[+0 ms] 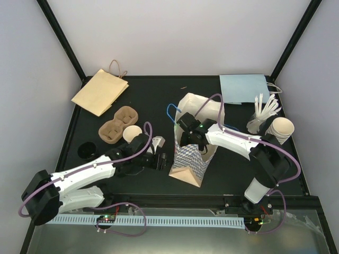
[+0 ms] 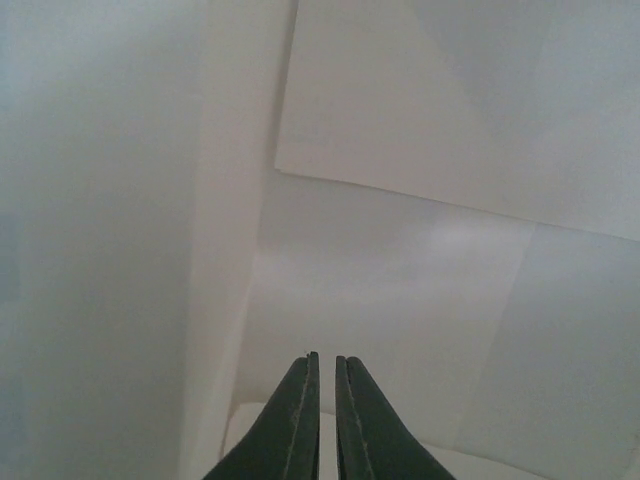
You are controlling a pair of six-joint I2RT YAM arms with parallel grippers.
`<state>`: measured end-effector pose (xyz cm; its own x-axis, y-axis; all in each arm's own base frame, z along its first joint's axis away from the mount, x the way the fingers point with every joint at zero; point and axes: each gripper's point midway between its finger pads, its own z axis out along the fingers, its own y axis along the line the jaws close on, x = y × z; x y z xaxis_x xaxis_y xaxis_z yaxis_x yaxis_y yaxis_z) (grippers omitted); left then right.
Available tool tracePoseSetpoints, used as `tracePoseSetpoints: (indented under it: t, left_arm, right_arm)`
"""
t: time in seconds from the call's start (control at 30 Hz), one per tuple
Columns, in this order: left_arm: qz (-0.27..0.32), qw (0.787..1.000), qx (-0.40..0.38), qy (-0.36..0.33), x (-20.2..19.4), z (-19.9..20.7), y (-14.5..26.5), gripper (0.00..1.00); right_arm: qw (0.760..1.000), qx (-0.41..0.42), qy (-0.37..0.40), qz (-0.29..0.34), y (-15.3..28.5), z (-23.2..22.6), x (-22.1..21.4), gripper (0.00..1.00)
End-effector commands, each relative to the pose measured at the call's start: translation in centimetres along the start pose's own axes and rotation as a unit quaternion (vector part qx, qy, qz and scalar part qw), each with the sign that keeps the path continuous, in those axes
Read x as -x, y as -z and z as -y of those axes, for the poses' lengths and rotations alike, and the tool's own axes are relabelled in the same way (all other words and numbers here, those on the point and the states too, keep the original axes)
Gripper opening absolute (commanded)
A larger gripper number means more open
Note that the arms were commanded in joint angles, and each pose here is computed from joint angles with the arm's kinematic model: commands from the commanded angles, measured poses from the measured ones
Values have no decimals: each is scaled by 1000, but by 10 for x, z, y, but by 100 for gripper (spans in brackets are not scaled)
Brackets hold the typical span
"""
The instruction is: Pack the takeout coffee
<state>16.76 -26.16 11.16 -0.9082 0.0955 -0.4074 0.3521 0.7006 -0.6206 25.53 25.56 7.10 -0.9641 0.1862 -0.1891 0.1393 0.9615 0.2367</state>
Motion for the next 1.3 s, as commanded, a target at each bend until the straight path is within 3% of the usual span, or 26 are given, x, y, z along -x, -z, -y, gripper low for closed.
tracePoseSetpoints:
  t: [0.0, 0.27, 0.33, 0.4, 0.43, 0.67, 0.87, 1.1, 1.27]
  left_arm:
    - [2, 998, -67, -6, 5, 36, 0, 61]
    - [14, 996, -82, -19, 8, 48, 6, 62]
    - [25, 997, -72, -25, 12, 46, 9, 62]
    - [37, 997, -56, -32, 17, 44, 16, 62]
    - [44, 997, -46, -37, 20, 43, 20, 63]
    - [135, 988, 13, -71, 50, 36, 67, 67]
    - [220, 971, 32, -87, 73, 35, 112, 71]
    - [245, 964, 41, -97, 91, 40, 138, 76]
    - [238, 965, -5, -109, 103, 60, 139, 82]
  right_arm:
    - [1000, 22, -10, 4, 10, 1, 0, 9]
    - [999, 17, -44, 2, 2, 26, -8, 13]
    - [999, 17, -49, 2, 0, 27, -9, 42]
    - [999, 18, -51, 6, 1, 28, -8, 84]
    - [999, 17, -50, 9, 2, 28, -7, 98]
    - [999, 7, -34, 19, 15, 21, 4, 100]
    - [996, 5, 12, 88, 50, 11, 35, 100]
    - [982, 97, 116, 111, 86, -41, 52, 100]
    - [967, 133, 156, 152, 127, -60, 65, 100]
